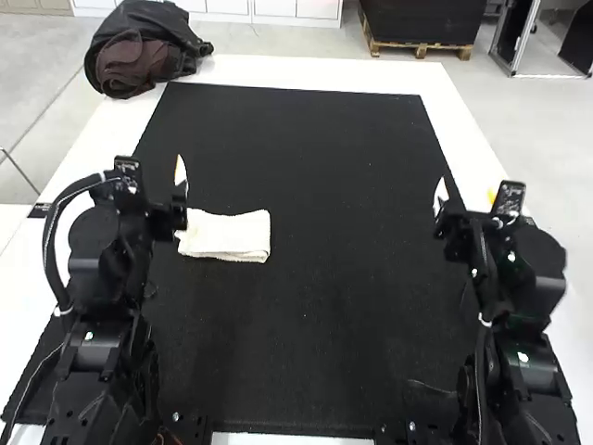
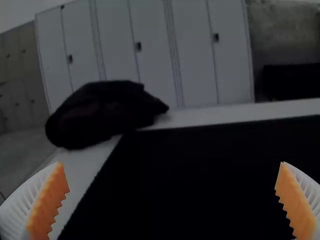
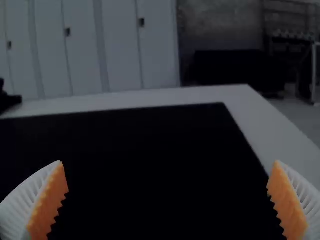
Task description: Fold the towel.
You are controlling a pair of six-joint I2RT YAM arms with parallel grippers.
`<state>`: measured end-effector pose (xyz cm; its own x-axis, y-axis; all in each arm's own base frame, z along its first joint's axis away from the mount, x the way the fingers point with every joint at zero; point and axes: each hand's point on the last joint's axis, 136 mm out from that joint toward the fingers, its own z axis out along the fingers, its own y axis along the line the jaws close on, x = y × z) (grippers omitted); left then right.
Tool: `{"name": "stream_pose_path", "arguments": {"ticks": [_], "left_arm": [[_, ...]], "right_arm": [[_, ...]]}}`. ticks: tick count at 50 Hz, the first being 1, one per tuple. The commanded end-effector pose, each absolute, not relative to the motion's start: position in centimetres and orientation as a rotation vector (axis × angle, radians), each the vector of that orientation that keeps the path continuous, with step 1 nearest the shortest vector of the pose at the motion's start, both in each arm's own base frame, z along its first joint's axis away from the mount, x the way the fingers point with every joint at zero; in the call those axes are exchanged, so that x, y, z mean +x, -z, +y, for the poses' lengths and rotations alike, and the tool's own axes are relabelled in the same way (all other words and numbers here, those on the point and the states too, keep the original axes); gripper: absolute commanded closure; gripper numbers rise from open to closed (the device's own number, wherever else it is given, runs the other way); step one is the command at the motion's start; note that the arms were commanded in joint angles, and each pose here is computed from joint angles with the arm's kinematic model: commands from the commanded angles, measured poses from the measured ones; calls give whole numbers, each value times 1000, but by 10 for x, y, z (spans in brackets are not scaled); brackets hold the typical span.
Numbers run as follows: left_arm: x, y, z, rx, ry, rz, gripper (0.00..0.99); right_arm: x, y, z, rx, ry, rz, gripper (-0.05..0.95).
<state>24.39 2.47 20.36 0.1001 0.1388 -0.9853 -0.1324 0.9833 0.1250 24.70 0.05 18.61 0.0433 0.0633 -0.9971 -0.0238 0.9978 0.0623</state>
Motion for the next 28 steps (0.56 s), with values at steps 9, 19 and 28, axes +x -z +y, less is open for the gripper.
{"name": "stream_pose_path", "arguments": {"ticks": [9,19,28], "left_arm": [[245,-182,26,-1,-192,1540,26],[245,-180,25,3,-188,1548,26],[245,-179,25,3,-188,1551,26]], "right_arm": [[246,-151,-4,58,-58,1663,-21],[246,-151,-4,56,-56,1663,-21],[246,-151,-4,59,-56,1663,-21]]}}
